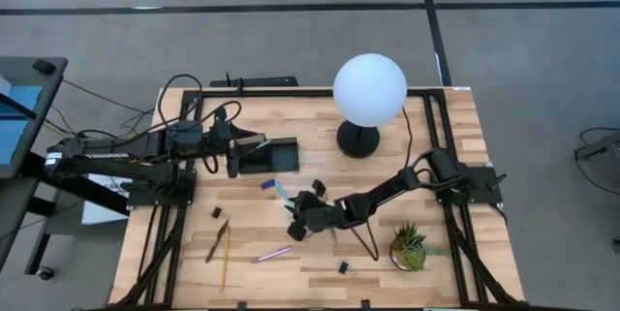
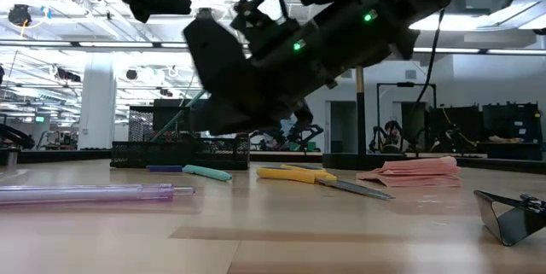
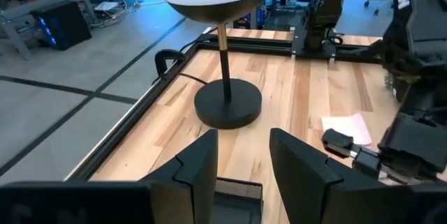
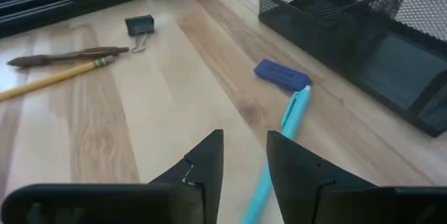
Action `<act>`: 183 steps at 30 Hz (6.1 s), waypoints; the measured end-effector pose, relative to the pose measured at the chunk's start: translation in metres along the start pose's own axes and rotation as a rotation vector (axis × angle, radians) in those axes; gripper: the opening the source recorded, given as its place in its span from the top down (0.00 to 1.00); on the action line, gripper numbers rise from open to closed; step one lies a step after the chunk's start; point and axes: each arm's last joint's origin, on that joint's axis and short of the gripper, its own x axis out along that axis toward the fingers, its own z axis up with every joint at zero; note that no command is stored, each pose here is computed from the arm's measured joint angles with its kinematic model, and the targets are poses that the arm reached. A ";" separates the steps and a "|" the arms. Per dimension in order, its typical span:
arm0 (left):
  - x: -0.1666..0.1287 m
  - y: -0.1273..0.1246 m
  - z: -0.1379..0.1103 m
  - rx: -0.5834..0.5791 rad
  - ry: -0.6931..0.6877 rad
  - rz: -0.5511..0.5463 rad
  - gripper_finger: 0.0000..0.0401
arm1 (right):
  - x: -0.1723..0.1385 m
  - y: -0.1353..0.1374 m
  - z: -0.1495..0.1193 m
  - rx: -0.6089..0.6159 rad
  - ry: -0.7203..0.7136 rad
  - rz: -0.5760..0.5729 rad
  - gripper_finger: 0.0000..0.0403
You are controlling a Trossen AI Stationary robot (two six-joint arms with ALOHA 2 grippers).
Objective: Pick and place office supplies into organizer
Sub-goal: Put the blue pen into the black desk organizer
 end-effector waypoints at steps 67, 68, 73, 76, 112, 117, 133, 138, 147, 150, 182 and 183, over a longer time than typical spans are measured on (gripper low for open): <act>0.001 0.000 -0.018 -0.006 0.145 0.008 0.69 | 0.016 0.006 -0.047 -0.075 0.004 -0.241 0.51; 0.002 0.000 -0.022 -0.004 0.154 0.008 0.69 | 0.017 0.005 -0.046 -0.060 0.004 -0.238 0.51; 0.004 0.000 -0.031 0.002 0.177 0.015 0.69 | 0.019 0.006 -0.042 -0.120 -0.015 -0.206 0.54; 0.005 0.000 -0.033 0.005 0.178 0.036 0.69 | 0.016 0.013 -0.036 -0.127 -0.056 -0.155 0.56; 0.005 0.001 -0.030 -0.016 0.154 0.058 0.69 | 0.008 -0.012 -0.071 -0.084 0.061 -0.245 0.59; 0.005 0.001 -0.031 -0.036 0.153 0.060 0.69 | 0.000 -0.003 -0.076 -0.118 0.072 -0.219 0.59; 0.005 0.001 -0.030 -0.053 0.151 0.075 0.69 | 0.034 -0.034 -0.045 0.000 0.155 -0.103 0.74; 0.005 0.001 -0.030 -0.057 0.151 0.075 0.69 | 0.037 -0.038 -0.042 0.021 0.151 -0.110 0.91; 0.005 0.001 -0.030 -0.053 0.151 0.075 0.69 | 0.039 -0.037 -0.038 0.056 0.120 -0.069 0.98; 0.005 0.001 -0.030 -0.052 0.151 0.075 0.69 | 0.039 -0.035 -0.035 0.011 0.111 -0.043 0.99; 0.005 0.001 -0.032 -0.073 0.164 0.058 0.69 | 0.023 0.009 -0.056 0.028 0.153 -0.041 0.66; 0.005 0.001 -0.032 -0.073 0.166 0.058 0.69 | 0.022 0.009 -0.056 0.055 0.154 -0.046 0.66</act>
